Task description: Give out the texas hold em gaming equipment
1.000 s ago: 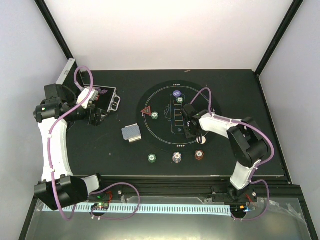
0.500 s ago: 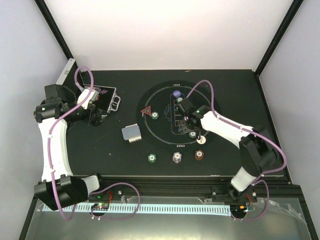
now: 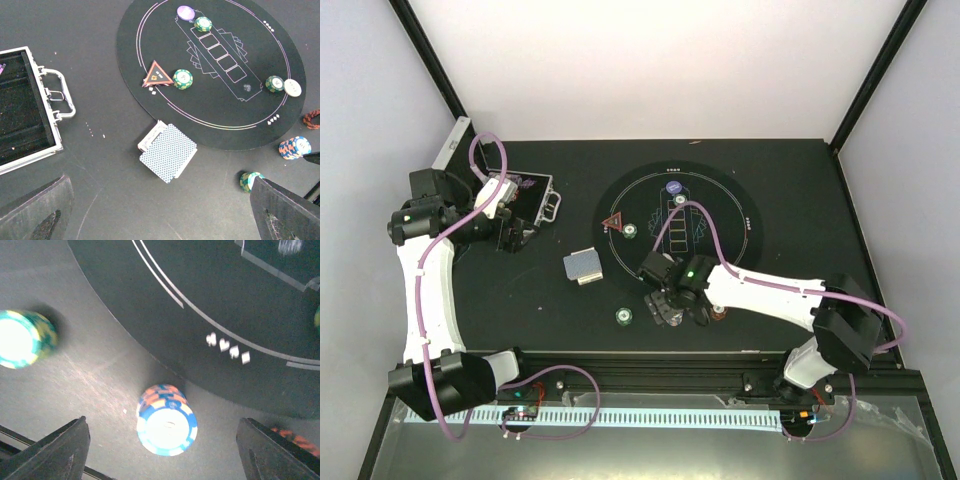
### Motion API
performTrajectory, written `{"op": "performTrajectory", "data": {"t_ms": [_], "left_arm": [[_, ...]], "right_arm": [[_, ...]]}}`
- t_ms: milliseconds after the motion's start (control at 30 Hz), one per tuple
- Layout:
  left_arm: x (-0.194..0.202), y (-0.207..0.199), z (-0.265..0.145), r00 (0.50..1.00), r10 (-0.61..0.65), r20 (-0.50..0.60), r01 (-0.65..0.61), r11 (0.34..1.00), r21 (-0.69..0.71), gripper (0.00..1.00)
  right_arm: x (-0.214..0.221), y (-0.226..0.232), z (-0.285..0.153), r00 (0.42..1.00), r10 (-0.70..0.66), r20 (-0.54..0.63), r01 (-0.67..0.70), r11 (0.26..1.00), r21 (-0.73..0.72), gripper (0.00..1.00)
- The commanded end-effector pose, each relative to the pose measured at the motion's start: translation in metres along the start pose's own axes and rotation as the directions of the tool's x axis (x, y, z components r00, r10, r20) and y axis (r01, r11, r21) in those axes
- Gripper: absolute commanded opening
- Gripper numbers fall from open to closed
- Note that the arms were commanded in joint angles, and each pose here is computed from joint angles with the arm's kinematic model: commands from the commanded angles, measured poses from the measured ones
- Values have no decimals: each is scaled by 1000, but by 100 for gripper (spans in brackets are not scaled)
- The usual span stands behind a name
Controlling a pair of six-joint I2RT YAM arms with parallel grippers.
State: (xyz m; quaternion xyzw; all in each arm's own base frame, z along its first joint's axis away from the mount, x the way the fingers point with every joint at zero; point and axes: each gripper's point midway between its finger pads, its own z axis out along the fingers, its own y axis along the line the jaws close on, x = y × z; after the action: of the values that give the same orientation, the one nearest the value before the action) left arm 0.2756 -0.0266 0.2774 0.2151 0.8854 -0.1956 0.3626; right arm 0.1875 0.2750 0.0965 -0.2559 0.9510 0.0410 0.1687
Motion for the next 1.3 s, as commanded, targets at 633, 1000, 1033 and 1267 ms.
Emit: {"op": "performTrajectory", "data": {"t_ms": [633,1000,1033,1267], "left_arm": [[-8,-6,-10,999,22,33,-22,1000,0,99],[-8,-6,-9,999,21,34,-21,1000,2,99],[-7,-7,-9,999,19,33,-19,1000,5,99],[-6,-7,-8,999,17,31,-17,1000,6,99]], "right_arm": [[44,3,49,992,39,-117,-41,999,-19,68],[42,-3,48,994,39,-107,-38,999,9,58],[42,-3,48,993,39,-108,-39,999,11,57],[36,-6,43,995,39,-91,-37,999,25,43]]}}
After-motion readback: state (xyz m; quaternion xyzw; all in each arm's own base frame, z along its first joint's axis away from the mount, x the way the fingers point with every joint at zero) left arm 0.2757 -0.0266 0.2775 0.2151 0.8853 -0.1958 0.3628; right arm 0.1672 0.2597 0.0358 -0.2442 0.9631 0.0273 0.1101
